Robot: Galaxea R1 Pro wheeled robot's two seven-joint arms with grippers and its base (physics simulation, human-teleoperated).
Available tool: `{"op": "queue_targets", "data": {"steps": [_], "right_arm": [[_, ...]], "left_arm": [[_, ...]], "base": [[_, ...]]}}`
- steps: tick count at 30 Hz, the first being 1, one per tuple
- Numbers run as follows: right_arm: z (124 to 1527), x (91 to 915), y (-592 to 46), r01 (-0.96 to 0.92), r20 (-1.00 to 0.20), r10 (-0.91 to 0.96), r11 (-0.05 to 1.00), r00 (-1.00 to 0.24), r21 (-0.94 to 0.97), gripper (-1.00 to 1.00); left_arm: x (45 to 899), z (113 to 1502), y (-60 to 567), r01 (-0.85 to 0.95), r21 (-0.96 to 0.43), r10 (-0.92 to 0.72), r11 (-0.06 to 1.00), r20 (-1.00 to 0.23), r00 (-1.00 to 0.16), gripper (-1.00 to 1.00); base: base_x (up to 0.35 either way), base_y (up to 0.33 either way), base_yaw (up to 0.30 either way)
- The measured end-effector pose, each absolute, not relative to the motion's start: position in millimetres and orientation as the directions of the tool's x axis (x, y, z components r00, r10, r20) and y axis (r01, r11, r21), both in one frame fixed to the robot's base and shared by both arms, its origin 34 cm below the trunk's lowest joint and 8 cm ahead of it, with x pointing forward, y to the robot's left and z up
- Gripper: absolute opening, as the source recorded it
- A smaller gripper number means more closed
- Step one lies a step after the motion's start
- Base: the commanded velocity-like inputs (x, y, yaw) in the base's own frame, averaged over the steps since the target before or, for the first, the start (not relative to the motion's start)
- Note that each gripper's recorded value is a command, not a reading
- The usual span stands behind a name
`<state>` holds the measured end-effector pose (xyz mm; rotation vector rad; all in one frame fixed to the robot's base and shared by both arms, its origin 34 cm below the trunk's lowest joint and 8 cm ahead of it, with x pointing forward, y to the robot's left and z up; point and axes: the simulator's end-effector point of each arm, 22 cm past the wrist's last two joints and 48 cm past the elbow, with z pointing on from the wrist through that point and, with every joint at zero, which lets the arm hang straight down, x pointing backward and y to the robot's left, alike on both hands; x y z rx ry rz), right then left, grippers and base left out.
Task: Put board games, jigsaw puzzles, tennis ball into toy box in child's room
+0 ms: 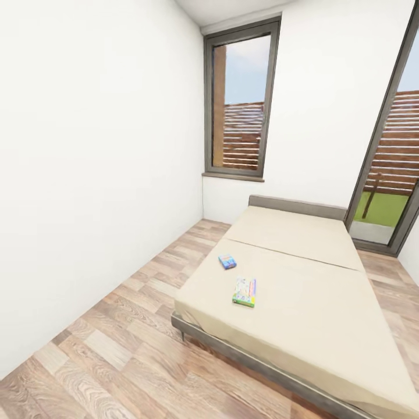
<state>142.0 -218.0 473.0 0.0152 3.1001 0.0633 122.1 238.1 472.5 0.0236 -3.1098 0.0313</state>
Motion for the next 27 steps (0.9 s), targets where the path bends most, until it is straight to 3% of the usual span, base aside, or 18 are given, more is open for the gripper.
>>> {"op": "queue_targets", "data": {"steps": [18, 27], "right_arm": [[500, 144, -227, 0.014, -0.054, 0.015, 0.999, -0.998, 0.029, 1.0], [516, 192, -231, 0.029, -0.179, 0.033, 0.999, -0.983, 0.025, 1.0]], "left_arm": [[148, 499, 244, -0.017, -0.011, -0.017, 1.0, -0.015, -1.0, 1.0], [217, 515, 271, -0.021, 0.023, -0.018, 1.0, -0.108, -0.994, 1.0]], "base": [[0.0, 0.0, 0.001], [0.0, 0.0, 0.0]]}}
